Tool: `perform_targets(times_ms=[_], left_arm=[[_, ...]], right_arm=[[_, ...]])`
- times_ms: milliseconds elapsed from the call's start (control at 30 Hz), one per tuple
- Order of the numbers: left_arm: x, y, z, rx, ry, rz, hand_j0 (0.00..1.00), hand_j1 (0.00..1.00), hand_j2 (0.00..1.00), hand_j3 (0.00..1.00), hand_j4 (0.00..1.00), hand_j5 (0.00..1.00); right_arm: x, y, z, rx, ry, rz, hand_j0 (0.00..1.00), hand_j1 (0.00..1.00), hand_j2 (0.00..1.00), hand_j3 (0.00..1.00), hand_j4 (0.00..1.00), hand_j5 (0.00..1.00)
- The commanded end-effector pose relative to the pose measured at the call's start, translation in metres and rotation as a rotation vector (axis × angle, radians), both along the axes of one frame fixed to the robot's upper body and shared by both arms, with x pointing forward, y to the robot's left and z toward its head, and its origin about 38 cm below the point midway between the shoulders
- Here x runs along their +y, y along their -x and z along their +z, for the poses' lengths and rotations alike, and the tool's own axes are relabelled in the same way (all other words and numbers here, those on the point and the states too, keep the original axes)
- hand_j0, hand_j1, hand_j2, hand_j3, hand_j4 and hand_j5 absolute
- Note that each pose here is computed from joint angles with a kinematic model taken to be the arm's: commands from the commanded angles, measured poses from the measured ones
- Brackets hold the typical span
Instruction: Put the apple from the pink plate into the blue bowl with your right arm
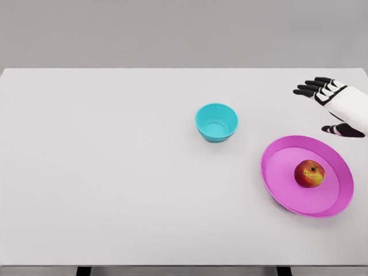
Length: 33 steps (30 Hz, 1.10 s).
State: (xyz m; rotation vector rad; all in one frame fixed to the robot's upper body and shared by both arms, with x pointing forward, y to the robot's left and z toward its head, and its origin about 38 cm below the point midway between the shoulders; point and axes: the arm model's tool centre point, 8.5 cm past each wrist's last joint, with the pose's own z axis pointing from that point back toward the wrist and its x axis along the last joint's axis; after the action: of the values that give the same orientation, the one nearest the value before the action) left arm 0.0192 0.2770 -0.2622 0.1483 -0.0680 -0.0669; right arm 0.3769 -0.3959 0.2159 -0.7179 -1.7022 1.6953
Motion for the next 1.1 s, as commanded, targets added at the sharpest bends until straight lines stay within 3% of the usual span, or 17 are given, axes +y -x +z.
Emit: perform_targets(times_ms=[0, 133, 200, 267, 333, 400, 433, 500, 567, 900, 1067], left_arm=[[0.0, 0.0, 0.0, 0.0, 0.001, 0.0, 1.0, 1.0, 1.0, 1.0, 1.0, 1.0], [0.0, 0.0, 0.0, 0.0, 0.001, 0.0, 1.0, 1.0, 1.0, 1.0, 1.0, 1.0], [0.0, 0.0, 0.0, 0.0, 0.001, 0.0, 1.0, 1.0, 1.0, 1.0, 1.0, 1.0], [0.0, 0.0, 0.0, 0.0, 0.001, 0.0, 1.0, 1.0, 1.0, 1.0, 1.0, 1.0], [0.0, 0.0, 0.0, 0.0, 0.001, 0.0, 1.0, 1.0, 1.0, 1.0, 1.0, 1.0], [0.0, 0.0, 0.0, 0.0, 0.001, 0.0, 1.0, 1.0, 1.0, 1.0, 1.0, 1.0], [0.0, 0.0, 0.0, 0.0, 0.001, 0.0, 1.0, 1.0, 1.0, 1.0, 1.0, 1.0], [0.0, 0.0, 0.0, 0.0, 0.001, 0.0, 1.0, 1.0, 1.0, 1.0, 1.0, 1.0], [0.0, 0.0, 0.0, 0.0, 0.001, 0.0, 1.0, 1.0, 1.0, 1.0, 1.0, 1.0], [0.0, 0.0, 0.0, 0.0, 0.001, 0.0, 1.0, 1.0, 1.0, 1.0, 1.0, 1.0], [0.0, 0.0, 0.0, 0.0, 0.001, 0.0, 1.0, 1.0, 1.0, 1.0, 1.0, 1.0]], right_arm=[[0.0, 0.0, 0.001, 0.007, 0.006, 0.001, 1.0, 1.0, 1.0, 1.0, 1.0, 1.0], [-0.01, 0.001, 0.0, 0.016, 0.016, -0.022, 1.0, 1.0, 1.0, 1.0, 1.0, 1.0], [-0.017, 0.004, 0.003, 0.033, 0.055, -0.028, 1.0, 1.0, 1.0, 1.0, 1.0, 1.0], [-0.018, 0.006, 0.008, 0.145, 0.212, -0.009, 1.0, 1.0, 1.0, 1.0, 1.0, 1.0], [-0.024, 0.008, 0.018, 0.215, 0.298, -0.021, 1.0, 1.0, 1.0, 1.0, 1.0, 1.0], [-0.023, 0.01, 0.018, 0.283, 0.305, -0.009, 1.0, 1.0, 1.0, 1.0, 1.0, 1.0], [-0.019, 0.012, 0.017, 0.293, 0.319, 0.006, 1.0, 1.0, 1.0, 1.0, 1.0, 1.0], [-0.009, 0.019, 0.007, 0.318, 0.324, 0.039, 1.0, 1.0, 1.0, 1.0, 1.0, 1.0], [-0.011, 0.024, -0.009, 0.379, 0.34, 0.042, 1.0, 1.0, 1.0, 1.0, 1.0, 1.0], [-0.003, 0.028, -0.025, 0.416, 0.343, 0.067, 1.0, 1.0, 1.0, 1.0, 1.0, 1.0], [0.003, 0.032, -0.041, 0.468, 0.363, 0.092, 1.0, 1.0, 1.0, 1.0, 1.0, 1.0]])
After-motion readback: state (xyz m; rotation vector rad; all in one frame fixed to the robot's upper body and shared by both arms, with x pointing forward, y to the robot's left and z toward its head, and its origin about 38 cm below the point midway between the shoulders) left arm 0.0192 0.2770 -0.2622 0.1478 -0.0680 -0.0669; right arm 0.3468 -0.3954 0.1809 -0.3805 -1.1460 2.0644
